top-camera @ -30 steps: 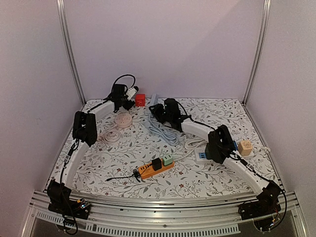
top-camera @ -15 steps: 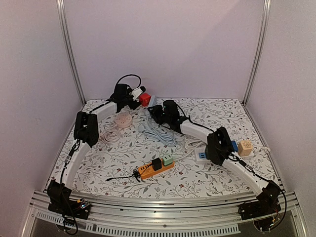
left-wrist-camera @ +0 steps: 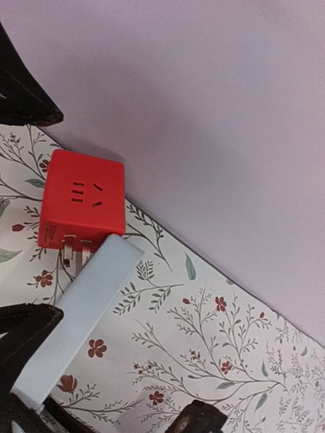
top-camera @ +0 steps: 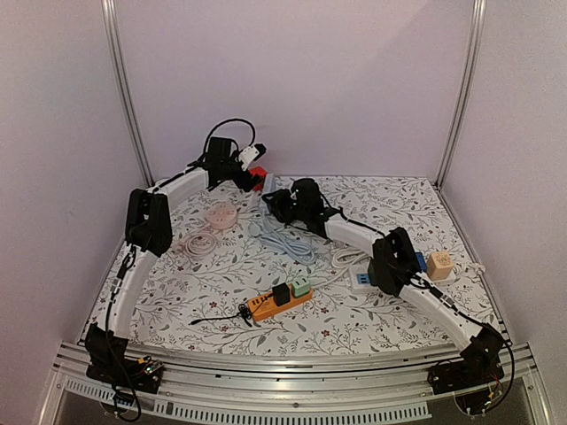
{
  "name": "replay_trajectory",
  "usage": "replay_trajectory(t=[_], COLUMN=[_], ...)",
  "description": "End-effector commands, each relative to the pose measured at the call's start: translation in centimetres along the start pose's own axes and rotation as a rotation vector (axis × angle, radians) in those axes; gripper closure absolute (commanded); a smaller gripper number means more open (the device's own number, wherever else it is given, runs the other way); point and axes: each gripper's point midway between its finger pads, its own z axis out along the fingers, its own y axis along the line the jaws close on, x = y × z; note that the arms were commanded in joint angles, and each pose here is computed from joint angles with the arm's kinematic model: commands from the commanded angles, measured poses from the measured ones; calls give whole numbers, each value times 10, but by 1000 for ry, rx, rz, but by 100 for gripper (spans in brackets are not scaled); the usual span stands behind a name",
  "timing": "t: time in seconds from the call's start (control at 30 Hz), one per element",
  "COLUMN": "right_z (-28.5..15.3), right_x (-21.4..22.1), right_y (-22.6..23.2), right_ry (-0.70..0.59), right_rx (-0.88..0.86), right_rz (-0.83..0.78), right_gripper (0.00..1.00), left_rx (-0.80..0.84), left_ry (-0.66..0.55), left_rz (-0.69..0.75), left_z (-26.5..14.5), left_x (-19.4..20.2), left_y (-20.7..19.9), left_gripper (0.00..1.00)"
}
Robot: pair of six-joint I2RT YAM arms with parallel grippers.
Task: Insert the plug
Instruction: Adjust the plug at the center of the board.
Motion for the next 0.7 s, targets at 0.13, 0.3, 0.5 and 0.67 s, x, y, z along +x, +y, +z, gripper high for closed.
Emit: replay_trajectory(t=[0.13, 0.3, 0.5, 0.67], right_z=[10, 7, -11, -44], right_x=[83, 130, 95, 34], right_y=[7, 26, 46, 53], right_ry=[173, 287, 309, 259], right_rx=[-27, -63, -40, 69], right_rz=[-21, -30, -111, -192], right_gripper=[100, 100, 100, 100], left_rx=[-63, -80, -43, -12], left_ry=[129, 186, 172, 189], left_rz=[-314, -468, -497, -398], left_z=[-27, -34, -30, -11], left_x=[24, 39, 34, 35], left_y=[32, 35, 25, 0], left_gripper=[10, 9, 5, 17])
